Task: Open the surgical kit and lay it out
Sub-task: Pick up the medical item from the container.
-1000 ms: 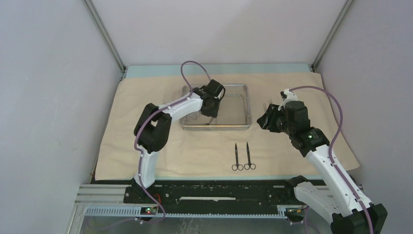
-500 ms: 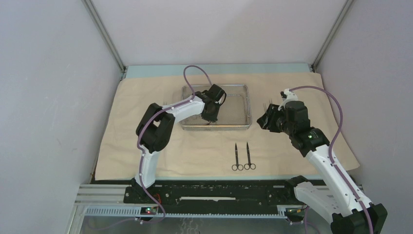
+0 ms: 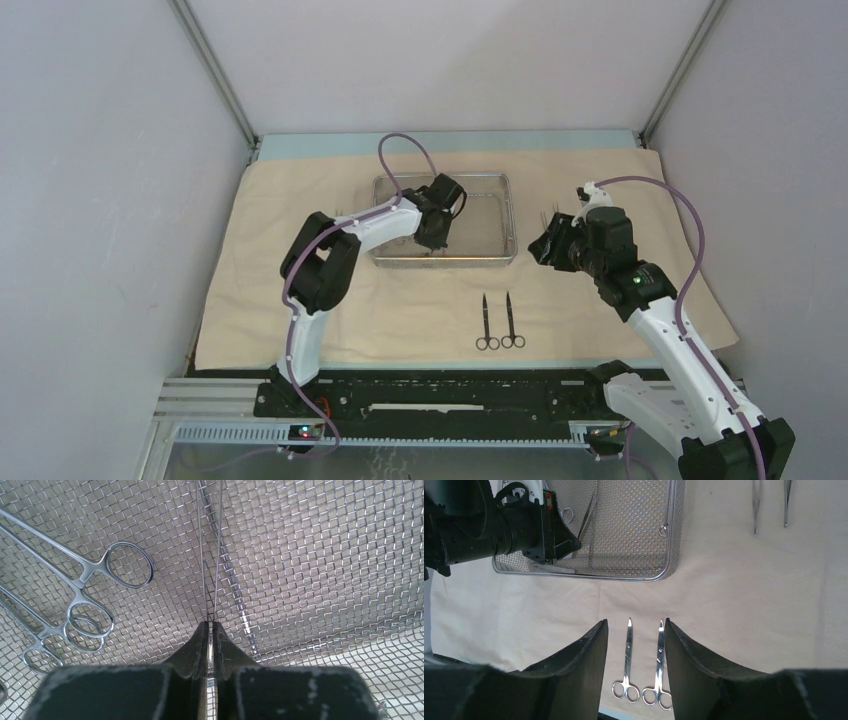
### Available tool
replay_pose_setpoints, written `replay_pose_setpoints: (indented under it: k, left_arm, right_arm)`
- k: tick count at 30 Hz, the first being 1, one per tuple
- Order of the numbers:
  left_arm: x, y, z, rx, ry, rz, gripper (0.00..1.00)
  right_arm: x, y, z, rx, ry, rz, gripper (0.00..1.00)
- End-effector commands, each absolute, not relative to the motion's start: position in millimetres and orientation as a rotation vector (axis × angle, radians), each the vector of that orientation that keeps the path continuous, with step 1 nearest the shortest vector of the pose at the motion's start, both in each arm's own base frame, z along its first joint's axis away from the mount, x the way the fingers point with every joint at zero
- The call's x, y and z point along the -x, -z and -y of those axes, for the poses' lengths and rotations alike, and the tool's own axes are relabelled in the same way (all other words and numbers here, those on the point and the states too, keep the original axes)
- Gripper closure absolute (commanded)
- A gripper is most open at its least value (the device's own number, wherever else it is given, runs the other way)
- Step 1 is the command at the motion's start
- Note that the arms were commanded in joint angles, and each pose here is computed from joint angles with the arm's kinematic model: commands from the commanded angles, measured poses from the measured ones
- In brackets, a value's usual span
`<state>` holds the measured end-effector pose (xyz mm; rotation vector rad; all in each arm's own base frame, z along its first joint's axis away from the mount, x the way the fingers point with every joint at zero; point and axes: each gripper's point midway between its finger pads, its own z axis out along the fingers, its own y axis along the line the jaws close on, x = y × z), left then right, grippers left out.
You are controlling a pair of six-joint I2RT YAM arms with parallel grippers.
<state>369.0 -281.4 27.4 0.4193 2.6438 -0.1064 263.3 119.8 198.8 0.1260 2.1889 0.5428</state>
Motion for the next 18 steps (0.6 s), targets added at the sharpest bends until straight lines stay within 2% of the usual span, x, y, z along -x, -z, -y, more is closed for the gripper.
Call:
replay_pose_setpoints:
  k: [1,7,18]
  left_arm:
    - [-367,-28,283,-0.437,0.100,-2.628,0.94]
    - [-372,-43,285,-0.439,0.115,-2.594,1.00]
    - [-381,-82,288,-0.416,0.148,-2.508,1.00]
  right_arm:
    - [-268,-213,-118,-0.117,-0.541,-2.141,0.46]
    - [-269,-213,-118,-0.116,-0.540,-2.139,0.46]
    - [-269,-213,-117,-0.120,-0.539,-2.138,0.46]
